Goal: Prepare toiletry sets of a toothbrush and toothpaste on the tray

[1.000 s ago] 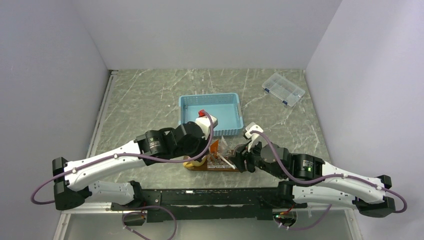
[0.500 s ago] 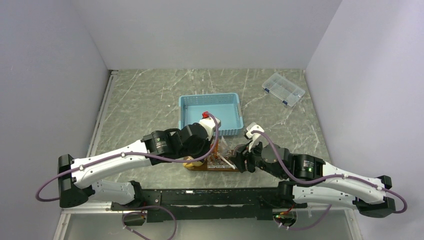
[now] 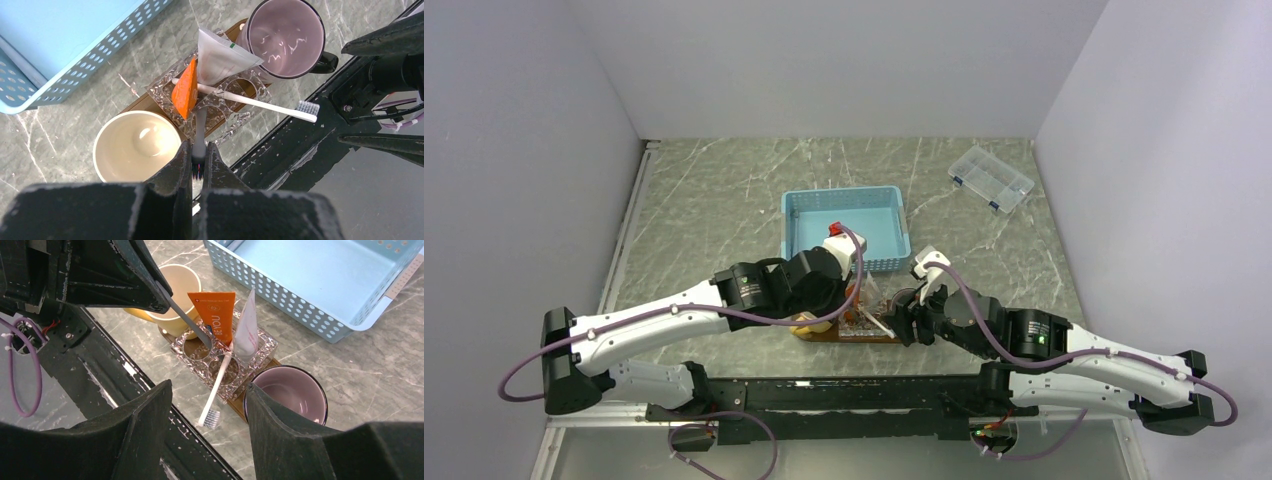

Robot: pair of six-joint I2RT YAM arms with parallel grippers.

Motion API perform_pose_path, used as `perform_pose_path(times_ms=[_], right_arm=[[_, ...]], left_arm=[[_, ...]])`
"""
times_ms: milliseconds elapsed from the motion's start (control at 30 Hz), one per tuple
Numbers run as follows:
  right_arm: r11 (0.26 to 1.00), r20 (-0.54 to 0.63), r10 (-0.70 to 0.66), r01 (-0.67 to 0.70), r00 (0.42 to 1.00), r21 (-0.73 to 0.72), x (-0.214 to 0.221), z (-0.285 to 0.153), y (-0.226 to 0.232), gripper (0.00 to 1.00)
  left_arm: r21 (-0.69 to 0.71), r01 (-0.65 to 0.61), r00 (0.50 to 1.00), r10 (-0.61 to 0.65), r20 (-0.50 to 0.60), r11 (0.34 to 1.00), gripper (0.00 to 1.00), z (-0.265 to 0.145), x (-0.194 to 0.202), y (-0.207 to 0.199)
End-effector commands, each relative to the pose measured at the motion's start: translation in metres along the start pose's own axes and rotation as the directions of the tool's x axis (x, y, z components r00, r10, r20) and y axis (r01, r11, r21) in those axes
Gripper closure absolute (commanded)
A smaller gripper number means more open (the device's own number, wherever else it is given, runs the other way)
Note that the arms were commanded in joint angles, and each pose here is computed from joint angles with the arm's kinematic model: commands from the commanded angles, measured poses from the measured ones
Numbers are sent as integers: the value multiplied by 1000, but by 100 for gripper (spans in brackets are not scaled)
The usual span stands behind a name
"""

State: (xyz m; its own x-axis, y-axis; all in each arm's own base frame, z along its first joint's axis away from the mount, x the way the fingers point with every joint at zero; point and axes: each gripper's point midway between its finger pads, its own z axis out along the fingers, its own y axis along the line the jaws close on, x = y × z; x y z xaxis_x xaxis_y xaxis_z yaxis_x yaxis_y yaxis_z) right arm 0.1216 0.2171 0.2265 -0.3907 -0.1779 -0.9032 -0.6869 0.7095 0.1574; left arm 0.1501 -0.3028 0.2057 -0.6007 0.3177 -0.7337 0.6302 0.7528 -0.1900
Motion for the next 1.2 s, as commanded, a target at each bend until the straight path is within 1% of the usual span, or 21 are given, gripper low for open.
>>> perform_pose_path(times_ms=[0,167,233,300,700,833,1167], right_arm=[[1000,39,22,-21,999,-17,-9,2,5,41],[1000,32,17,-17,999,-18,-9,3,6,41],[1000,32,16,-15,999,-20,-10,3,7,41],[1000,32,15,-15,999,-18,-10,3,7,41],[1000,25,12,-12,1000,-15,-7,6,7,41],[1000,24,12,-11,1000,-14,-7,6,7,41],[1000,19,11,-11,1000,-14,-7,8,8,41]], left_arm=[[-5,-6,999,6,39,1000,100,3,-7,-2],[-5,-3,1000,3,28,1000,100,5,-6,-3],[-3,-3,1000,3,27,1000,90,5,-6,-3],[2,-3,1000,3,28,1000,85,5,-6,-4],[8,-1,1000,1,29,1000,76,2,-8,-6],[12,2,999,-3,36,1000,69,0,-9,-6],[16,4,999,-5,47,1000,67,-4,-11,-6]])
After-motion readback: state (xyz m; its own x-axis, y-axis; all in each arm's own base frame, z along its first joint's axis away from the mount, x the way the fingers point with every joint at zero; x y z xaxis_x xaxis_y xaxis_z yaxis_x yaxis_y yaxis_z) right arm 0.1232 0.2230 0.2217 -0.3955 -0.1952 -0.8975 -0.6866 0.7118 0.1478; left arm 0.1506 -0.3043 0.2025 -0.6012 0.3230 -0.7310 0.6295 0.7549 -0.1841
